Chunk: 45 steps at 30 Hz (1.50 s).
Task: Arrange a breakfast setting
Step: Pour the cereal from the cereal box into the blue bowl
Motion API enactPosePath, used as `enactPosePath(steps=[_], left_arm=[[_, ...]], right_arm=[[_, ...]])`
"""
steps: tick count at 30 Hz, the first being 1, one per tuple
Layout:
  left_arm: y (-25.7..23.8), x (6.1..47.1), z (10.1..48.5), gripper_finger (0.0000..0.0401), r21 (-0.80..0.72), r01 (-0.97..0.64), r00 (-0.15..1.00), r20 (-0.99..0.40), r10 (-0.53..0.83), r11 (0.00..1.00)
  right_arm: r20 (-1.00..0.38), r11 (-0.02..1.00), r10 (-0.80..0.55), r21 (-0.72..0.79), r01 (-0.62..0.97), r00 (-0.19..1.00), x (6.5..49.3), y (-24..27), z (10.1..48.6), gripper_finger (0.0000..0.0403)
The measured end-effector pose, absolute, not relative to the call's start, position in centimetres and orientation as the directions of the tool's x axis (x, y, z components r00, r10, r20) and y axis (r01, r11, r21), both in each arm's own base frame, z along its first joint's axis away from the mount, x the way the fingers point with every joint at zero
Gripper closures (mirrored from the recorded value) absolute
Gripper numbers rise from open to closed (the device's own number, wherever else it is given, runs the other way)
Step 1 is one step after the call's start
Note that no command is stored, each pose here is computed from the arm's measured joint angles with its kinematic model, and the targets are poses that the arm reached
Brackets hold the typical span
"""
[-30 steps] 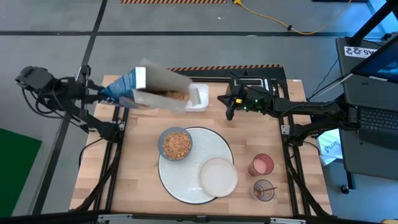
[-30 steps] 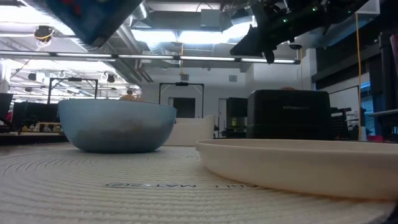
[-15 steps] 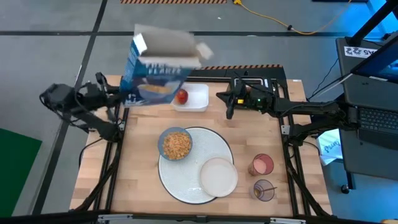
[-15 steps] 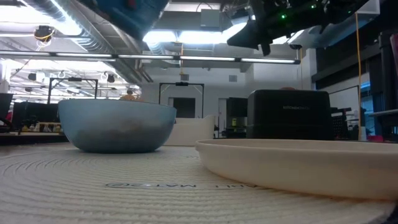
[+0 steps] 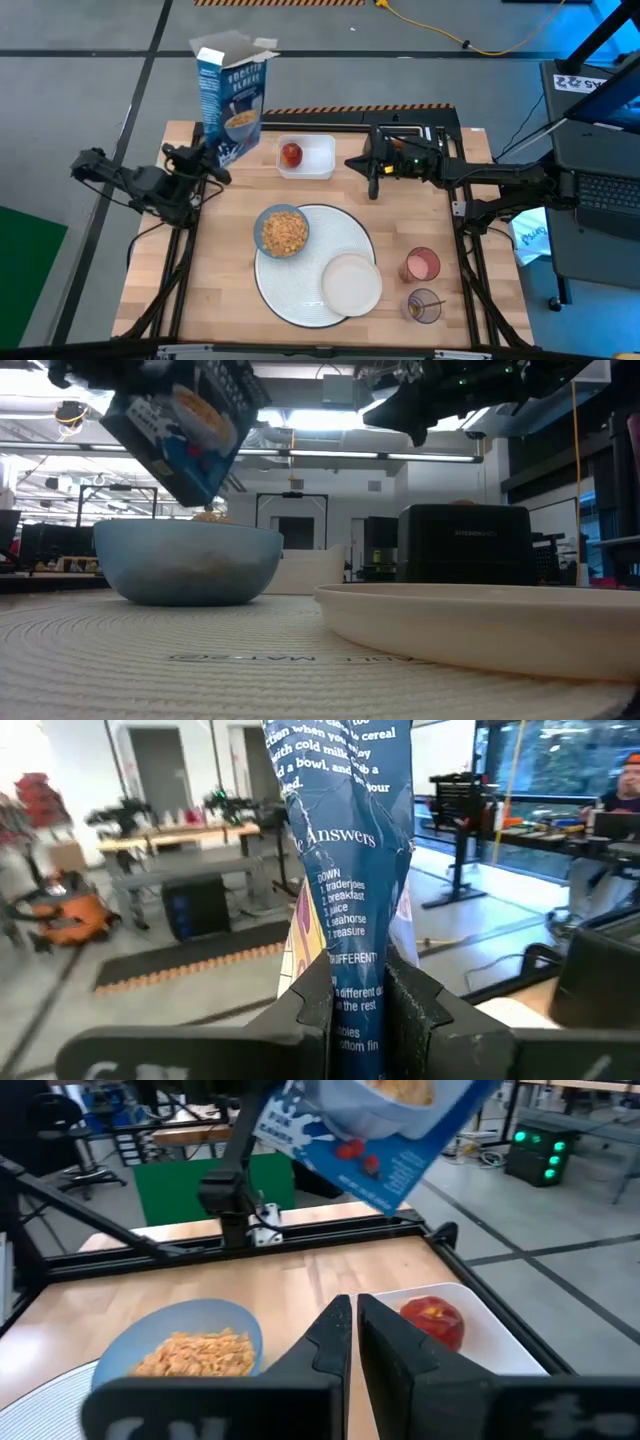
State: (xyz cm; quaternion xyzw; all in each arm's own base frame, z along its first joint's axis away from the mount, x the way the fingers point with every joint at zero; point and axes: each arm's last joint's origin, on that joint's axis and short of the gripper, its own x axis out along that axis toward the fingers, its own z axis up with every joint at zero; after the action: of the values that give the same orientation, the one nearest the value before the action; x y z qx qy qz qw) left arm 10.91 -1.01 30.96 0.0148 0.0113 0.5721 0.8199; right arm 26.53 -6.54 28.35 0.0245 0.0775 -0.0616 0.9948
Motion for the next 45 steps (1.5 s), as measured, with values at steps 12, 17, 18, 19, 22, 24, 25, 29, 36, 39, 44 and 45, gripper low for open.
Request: enactPosePath(steps=[12, 17, 18, 19, 22, 24, 25, 29, 36, 39, 44, 45], left_arm=[[0.3, 15.2, 28.5, 0.0356, 0.102, -0.979, 0.177, 0.000, 0.984, 0.176], [1.3, 16.6, 27.3, 0.0356, 0.144, -0.985, 0.100, -0.001, 0.995, 0.099], [1.6, 16.7, 27.0, 0.0356, 0.148, -0.985, 0.087, -0.001, 0.996, 0.086], [1.8, 16.9, 26.7, 0.0356, 0.153, -0.986, 0.071, -0.001, 0.997, 0.071], [2.4, 17.1, 25.9, 0.0356, 0.158, -0.987, 0.038, -0.003, 0.999, 0.038], [2.7, 17.1, 25.4, 0.0356, 0.183, -0.983, 0.035, -0.009, 0.999, 0.036], [2.9, 17.1, 25.2, 0.0356, 0.176, -0.984, 0.029, -0.011, 1.000, 0.030], [3.8, 16.8, 24.2, 0.0356, 0.119, -0.992, 0.034, -0.048, 0.998, 0.040], [5.4, 15.3, 21.5, 0.0356, 0.082, -0.995, 0.037, -0.239, 0.970, 0.058], [5.7, 15.0, 20.8, 0.0356, 0.095, -0.995, -0.009, -0.255, 0.967, 0.015], [5.7, 15.3, 20.6, 0.0356, 0.096, -0.995, 0.002, -0.272, 0.962, 0.029], [5.6, 15.4, 20.6, 0.0356, 0.090, -0.995, 0.016, -0.284, 0.959, 0.043]], right_arm=[[-0.162, 0.999, -0.033, 0.004, 0.035, 0.986, 26.5, -6.3, 28.3, 0.0377], [-0.161, 1.000, -0.015, 0.007, 0.016, 0.987, 26.5, -6.2, 28.3, 0.0377], [-0.161, 1.000, -0.011, 0.008, 0.012, 0.987, 26.5, -6.2, 28.3, 0.0377], [-0.161, 1.000, -0.004, 0.009, 0.006, 0.987, 26.5, -6.2, 28.3, 0.0377], [-0.160, 1.000, 0.009, 0.011, -0.007, 0.987, 26.5, -6.2, 28.3, 0.0377], [-0.160, 1.000, 0.013, 0.012, -0.012, 0.987, 26.5, -6.2, 28.3, 0.0377], [-0.160, 1.000, 0.014, 0.012, -0.012, 0.987, 26.5, -6.2, 28.3, 0.0377], [-0.159, 1.000, 0.021, 0.012, -0.019, 0.987, 26.5, -6.1, 28.3, 0.0377], [-0.160, 1.000, 0.022, -0.012, -0.024, 0.987, 26.5, -6.1, 28.3, 0.0377], [-0.162, 1.000, 0.022, -0.011, -0.024, 0.987, 26.5, -6.1, 28.3, 0.0377], [-0.166, 0.999, 0.029, -0.009, -0.031, 0.986, 26.5, -6.1, 28.2, 0.0377], [-0.166, 0.999, 0.029, -0.010, -0.031, 0.986, 26.5, -6.1, 28.2, 0.0377]])
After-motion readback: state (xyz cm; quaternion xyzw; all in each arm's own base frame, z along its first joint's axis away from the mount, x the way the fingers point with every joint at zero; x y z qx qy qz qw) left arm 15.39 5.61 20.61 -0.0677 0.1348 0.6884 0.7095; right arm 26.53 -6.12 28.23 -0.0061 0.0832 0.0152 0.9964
